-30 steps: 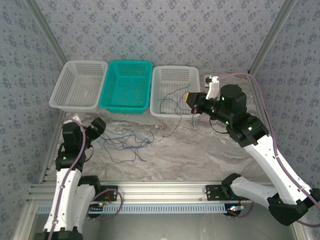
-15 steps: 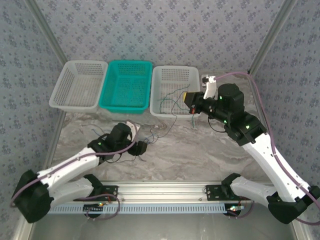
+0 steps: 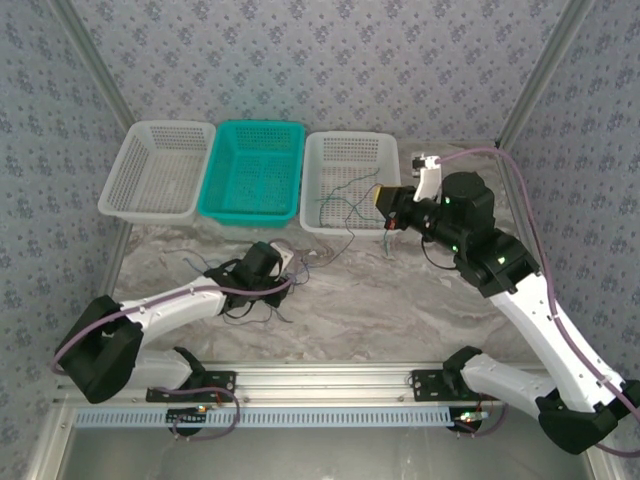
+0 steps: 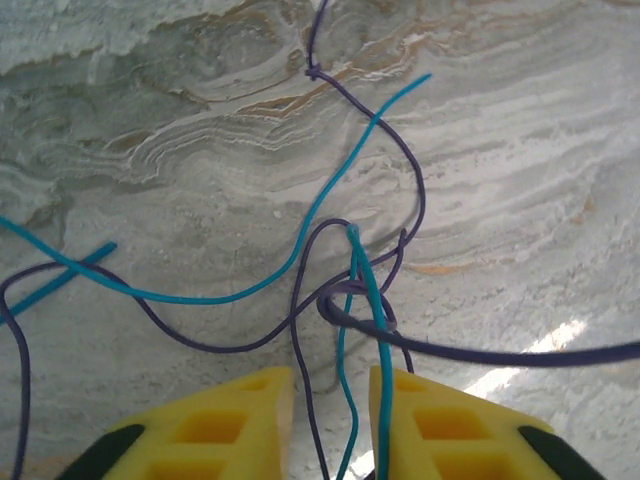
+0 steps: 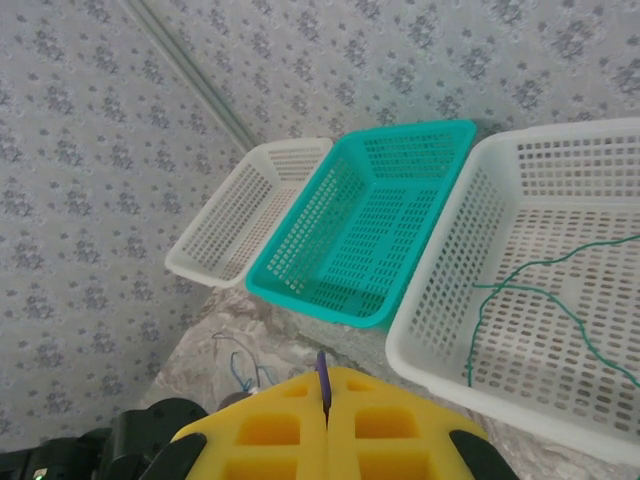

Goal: Untangle the cables

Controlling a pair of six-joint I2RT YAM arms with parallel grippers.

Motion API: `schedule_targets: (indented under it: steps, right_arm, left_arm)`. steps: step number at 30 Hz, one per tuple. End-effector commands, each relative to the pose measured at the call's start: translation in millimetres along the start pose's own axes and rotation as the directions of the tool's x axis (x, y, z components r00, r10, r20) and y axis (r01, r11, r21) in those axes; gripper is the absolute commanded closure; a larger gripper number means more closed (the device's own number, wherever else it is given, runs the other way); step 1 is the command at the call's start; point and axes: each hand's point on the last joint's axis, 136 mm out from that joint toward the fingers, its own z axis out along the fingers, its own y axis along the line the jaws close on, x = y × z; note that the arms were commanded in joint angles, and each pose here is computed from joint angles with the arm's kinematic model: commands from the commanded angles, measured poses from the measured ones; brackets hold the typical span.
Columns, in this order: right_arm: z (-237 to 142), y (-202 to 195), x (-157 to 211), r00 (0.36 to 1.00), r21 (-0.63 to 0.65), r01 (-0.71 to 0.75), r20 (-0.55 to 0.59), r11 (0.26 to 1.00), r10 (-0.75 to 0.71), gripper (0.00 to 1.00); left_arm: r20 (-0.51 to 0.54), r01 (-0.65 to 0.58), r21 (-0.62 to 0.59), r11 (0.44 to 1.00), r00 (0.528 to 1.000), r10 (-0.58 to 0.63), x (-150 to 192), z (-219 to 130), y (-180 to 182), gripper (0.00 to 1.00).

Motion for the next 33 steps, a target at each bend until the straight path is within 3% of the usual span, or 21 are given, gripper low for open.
schedule_targets:
  steps: [1,5,14,19,24,27,30,33]
  right_arm:
    - [-11,-19,-6,0.998,0.086,-0.045,0.046,0.995,0.041,1.00]
    - [-42,-54,-21,0.984,0.236,-0.128,0.149,0.963,0.094,1.00]
    - [-127,-114,-45,0.918,0.456,-0.300,0.377,0.838,0.123,1.00]
    - [-147,-124,-49,0.885,0.473,-0.377,0.439,0.796,0.158,1.00]
    - [-161,-141,-43,0.847,0.501,-0.469,0.488,0.727,0.209,1.00]
    - [-168,-149,-38,0.823,0.505,-0.518,0.515,0.690,0.240,1.00]
    - [-165,-147,-39,0.815,0.471,-0.529,0.513,0.706,0.268,1.00]
    - [-137,-129,-49,0.842,0.347,-0.481,0.437,0.805,0.315,1.00]
  left_arm:
    - [0.033,0.024,-0.070,0.997,0.999,-0.022,-10,-3,10,0.95]
    - [0.019,0.093,-0.207,0.974,0.996,-0.091,-2,-8,37,1.00]
    - [0.064,0.258,-0.250,0.933,0.966,-0.250,8,-13,70,1.00]
    - [0.092,0.387,-0.290,0.875,0.922,-0.377,16,-19,95,1.00]
    - [0.119,0.598,-0.360,0.716,0.791,-0.601,41,-27,137,1.00]
    - [0.139,0.659,-0.367,0.657,0.737,-0.661,50,-29,149,1.00]
    - [0.149,0.685,-0.363,0.632,0.712,-0.686,54,-31,153,1.00]
    - [0.139,0.687,-0.320,0.652,0.715,-0.685,49,-27,148,1.00]
